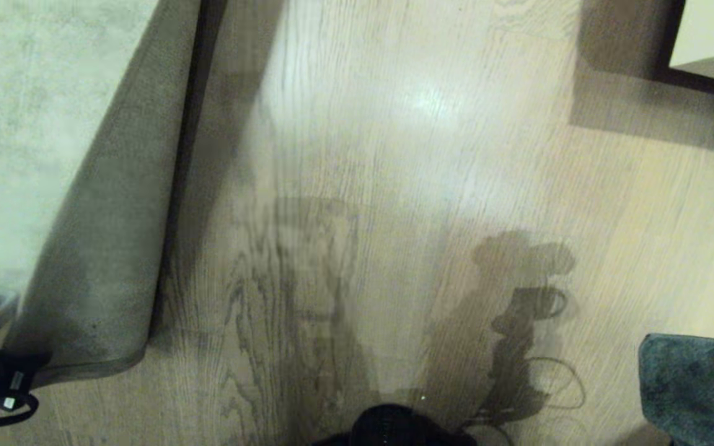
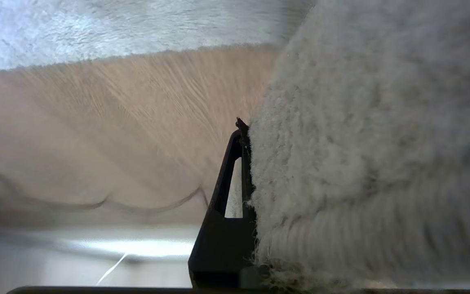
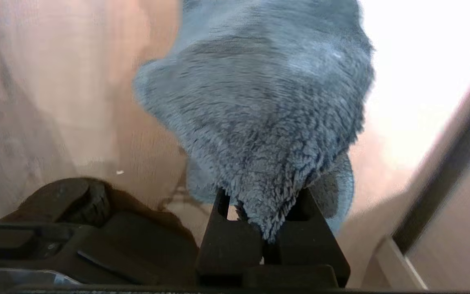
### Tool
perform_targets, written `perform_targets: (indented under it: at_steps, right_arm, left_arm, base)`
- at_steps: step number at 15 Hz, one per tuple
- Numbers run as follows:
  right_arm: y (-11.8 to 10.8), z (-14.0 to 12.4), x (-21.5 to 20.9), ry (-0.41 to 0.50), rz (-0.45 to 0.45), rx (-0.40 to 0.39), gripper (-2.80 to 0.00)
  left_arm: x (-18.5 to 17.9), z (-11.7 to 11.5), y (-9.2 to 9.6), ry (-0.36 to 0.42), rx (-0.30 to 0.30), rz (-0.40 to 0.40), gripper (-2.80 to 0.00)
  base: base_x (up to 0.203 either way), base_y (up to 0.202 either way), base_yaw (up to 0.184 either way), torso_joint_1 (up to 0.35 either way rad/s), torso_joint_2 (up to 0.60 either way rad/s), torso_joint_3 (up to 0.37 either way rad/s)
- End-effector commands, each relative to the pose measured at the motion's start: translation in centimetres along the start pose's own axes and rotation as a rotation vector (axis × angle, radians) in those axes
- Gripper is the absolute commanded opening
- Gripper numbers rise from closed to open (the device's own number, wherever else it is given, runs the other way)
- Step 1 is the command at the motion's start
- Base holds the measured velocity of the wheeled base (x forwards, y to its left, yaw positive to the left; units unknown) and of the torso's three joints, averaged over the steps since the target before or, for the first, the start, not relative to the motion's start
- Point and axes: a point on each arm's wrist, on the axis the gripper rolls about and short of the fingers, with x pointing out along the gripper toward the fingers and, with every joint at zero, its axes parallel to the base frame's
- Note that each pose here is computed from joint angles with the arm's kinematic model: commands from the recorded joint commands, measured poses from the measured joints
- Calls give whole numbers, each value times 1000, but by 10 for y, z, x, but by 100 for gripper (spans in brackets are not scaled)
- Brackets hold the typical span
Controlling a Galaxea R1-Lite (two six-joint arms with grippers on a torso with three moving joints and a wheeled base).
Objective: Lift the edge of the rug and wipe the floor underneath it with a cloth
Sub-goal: Lift up the carpet
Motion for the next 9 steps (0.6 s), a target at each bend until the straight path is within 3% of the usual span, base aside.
perform_targets:
  at_steps: [1, 6, 9]
  right_arm:
    - [0, 0, 0, 1, 2, 0, -280]
    - [0, 0, 0, 1, 2, -2, -280]
    - [0, 0, 0, 1, 3, -2, -280]
  left_arm:
    - [1, 2, 1, -25, 10, -5, -280]
    - [1, 2, 2, -25, 9, -4, -280]
    - [1, 2, 2, -25, 9, -4, -280]
  base:
    - [4, 13, -157, 3, 3, 2]
    - [2, 12, -199, 2, 7, 0]
    - [3, 2, -76, 4, 2, 0]
